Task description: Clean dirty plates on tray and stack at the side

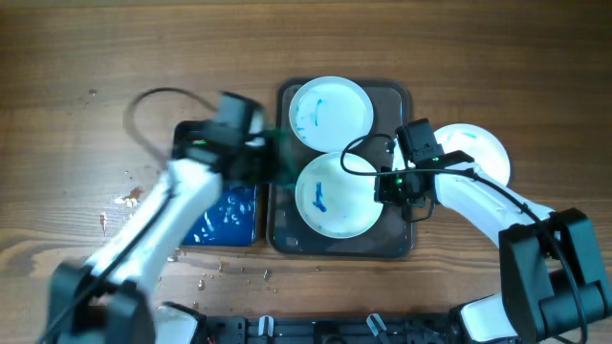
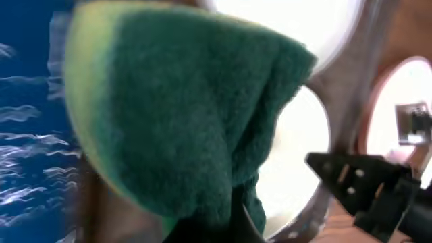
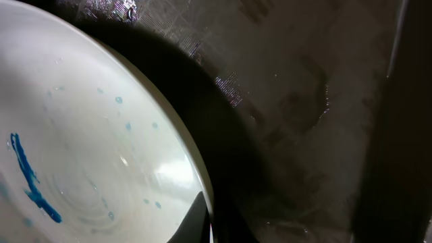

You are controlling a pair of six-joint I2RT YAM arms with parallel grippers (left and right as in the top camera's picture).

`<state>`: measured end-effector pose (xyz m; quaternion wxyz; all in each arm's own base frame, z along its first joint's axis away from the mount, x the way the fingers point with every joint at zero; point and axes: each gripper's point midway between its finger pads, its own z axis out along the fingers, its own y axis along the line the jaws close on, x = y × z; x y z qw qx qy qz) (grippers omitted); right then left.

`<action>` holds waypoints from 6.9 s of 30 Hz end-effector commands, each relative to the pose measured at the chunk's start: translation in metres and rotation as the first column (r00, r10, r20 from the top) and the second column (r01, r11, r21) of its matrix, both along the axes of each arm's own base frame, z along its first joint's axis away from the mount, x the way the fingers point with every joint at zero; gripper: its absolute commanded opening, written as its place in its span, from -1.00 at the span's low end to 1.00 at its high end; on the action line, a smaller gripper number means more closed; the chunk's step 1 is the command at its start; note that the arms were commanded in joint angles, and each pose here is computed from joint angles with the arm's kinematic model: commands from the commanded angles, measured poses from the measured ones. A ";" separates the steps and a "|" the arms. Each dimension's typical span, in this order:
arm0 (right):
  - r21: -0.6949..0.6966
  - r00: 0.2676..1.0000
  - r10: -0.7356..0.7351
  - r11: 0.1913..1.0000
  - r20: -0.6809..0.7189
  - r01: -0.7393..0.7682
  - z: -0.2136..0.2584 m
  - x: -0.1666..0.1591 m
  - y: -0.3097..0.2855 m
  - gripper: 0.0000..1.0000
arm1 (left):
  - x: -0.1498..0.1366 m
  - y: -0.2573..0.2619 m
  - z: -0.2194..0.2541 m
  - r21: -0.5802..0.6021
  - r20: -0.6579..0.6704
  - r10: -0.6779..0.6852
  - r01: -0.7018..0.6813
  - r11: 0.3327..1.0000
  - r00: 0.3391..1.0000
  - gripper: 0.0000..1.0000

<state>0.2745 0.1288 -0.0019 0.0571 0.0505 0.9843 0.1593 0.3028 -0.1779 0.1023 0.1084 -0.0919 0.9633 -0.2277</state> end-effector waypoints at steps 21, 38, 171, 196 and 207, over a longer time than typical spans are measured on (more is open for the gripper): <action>-0.074 0.998 -0.031 0.997 -0.061 0.027 -0.021 -0.013 -0.011 -0.91 | -0.011 -0.115 -0.087 -0.197 -0.261 -0.054 0.002 0.980 0.964 -0.92; -0.067 0.998 -0.030 0.997 -0.063 0.025 -0.021 -0.013 -0.009 -0.91 | -0.018 0.009 -0.107 0.374 -0.299 0.272 -0.150 0.915 0.914 -0.92; -0.273 0.797 0.261 0.954 0.545 -0.125 0.060 0.227 0.019 0.63 | -0.112 0.198 0.173 0.020 0.434 0.565 -0.635 0.772 0.701 1.00; 0.021 0.972 0.000 1.000 0.233 -0.005 0.007 0.031 0.010 -0.34 | -0.105 0.187 0.157 0.013 0.360 0.550 -0.593 0.805 0.754 0.99; 0.015 0.852 0.106 0.991 0.512 -0.132 0.142 0.019 0.005 -0.29 | -0.053 0.188 -0.057 0.352 -0.288 0.516 -0.412 0.840 0.807 0.15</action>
